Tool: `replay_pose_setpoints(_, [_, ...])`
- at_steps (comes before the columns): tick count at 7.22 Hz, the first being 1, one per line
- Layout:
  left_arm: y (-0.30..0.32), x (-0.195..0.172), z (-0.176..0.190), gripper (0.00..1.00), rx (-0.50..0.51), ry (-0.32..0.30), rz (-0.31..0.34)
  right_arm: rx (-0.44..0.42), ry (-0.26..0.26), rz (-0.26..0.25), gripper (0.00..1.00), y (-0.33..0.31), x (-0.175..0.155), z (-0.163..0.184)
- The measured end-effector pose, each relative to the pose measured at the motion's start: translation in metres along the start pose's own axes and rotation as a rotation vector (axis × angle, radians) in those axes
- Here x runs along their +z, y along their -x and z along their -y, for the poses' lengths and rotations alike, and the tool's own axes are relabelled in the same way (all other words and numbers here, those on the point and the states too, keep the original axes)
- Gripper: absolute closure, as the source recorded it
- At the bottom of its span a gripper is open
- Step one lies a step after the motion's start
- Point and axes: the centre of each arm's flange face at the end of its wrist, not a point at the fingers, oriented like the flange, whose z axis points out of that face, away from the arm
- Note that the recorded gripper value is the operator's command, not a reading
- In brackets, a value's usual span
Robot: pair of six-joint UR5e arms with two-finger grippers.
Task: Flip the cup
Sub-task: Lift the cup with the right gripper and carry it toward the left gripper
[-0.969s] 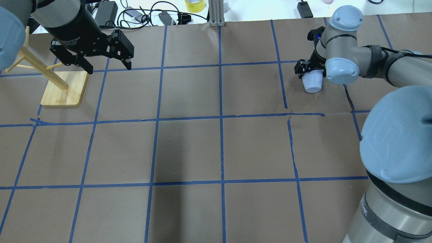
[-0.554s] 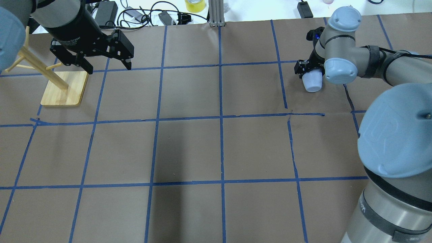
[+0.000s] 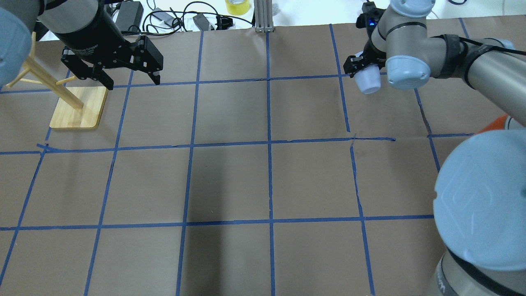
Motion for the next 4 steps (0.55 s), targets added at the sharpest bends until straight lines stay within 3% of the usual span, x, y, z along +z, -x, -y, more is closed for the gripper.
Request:
replay_pose_setpoints(2, [0.0,0.0,0.0,0.0,0.0,0.0,0.001,-0.362,-0.008,0.038,0.78,0.09,0.009,0.01])
replay_pose_setpoints(4, [0.001,-0.001,0.0,0.0,0.0,-0.002,0.003,-0.657,-0.055,0.064,0.78,0.177,0.002,0.021])
